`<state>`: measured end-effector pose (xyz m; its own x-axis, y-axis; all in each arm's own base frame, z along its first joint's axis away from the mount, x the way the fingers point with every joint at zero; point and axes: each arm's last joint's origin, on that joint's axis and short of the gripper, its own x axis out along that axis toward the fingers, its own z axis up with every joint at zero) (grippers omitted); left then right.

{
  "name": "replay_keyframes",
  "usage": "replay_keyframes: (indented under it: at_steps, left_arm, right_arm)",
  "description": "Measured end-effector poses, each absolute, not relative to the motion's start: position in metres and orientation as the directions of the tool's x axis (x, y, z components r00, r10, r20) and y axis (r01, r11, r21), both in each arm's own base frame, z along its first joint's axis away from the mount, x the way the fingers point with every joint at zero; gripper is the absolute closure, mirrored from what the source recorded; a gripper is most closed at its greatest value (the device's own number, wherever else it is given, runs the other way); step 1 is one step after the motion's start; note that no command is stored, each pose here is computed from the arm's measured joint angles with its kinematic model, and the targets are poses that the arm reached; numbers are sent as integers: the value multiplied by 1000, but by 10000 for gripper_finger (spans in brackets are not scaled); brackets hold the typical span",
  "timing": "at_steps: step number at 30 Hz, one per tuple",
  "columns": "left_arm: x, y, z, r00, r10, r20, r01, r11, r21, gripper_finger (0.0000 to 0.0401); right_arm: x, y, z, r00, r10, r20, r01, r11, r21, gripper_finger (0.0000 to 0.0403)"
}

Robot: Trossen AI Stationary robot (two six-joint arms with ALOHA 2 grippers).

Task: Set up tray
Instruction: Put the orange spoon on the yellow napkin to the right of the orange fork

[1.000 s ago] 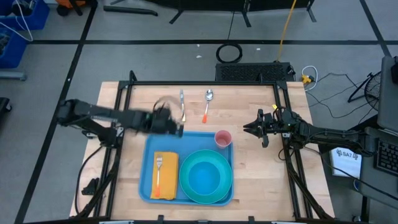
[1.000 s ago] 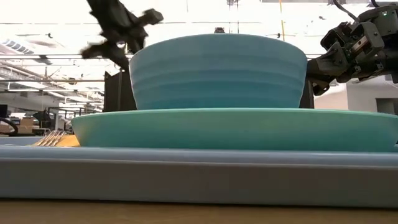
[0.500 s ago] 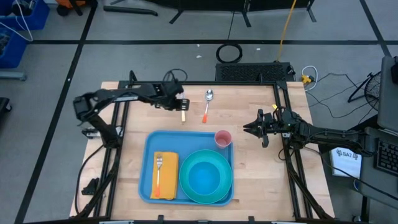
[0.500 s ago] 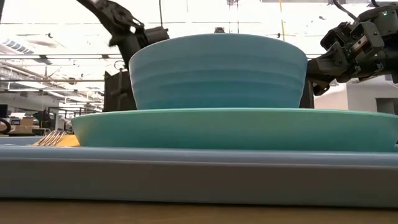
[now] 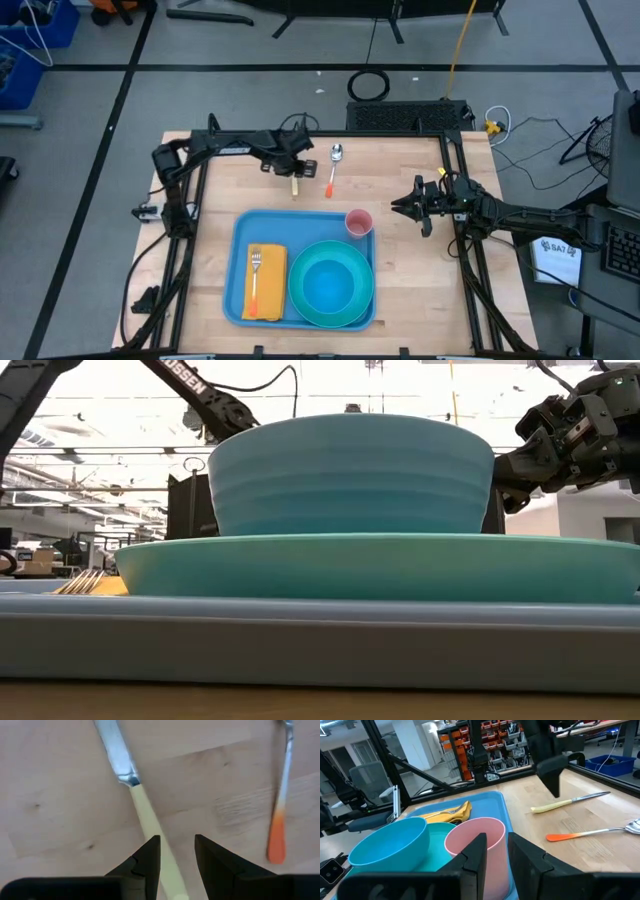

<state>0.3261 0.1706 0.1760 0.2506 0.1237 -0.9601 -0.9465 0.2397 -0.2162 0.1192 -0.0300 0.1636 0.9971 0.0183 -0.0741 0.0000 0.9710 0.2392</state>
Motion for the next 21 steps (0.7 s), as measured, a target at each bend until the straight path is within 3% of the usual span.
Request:
replay_keyframes:
  at_steps: [11,21]
  left_arm:
    - [338,177,167,130,99,-987,-972,208,-107,277]
    - [338,174,165,113,119,-986,-981,173,-92,277]
  right_arm:
    - [119,-30,164,997,20,-74,-1,971,240,335]
    - [119,-30,164,997,21,-73,-3,971,239,335]
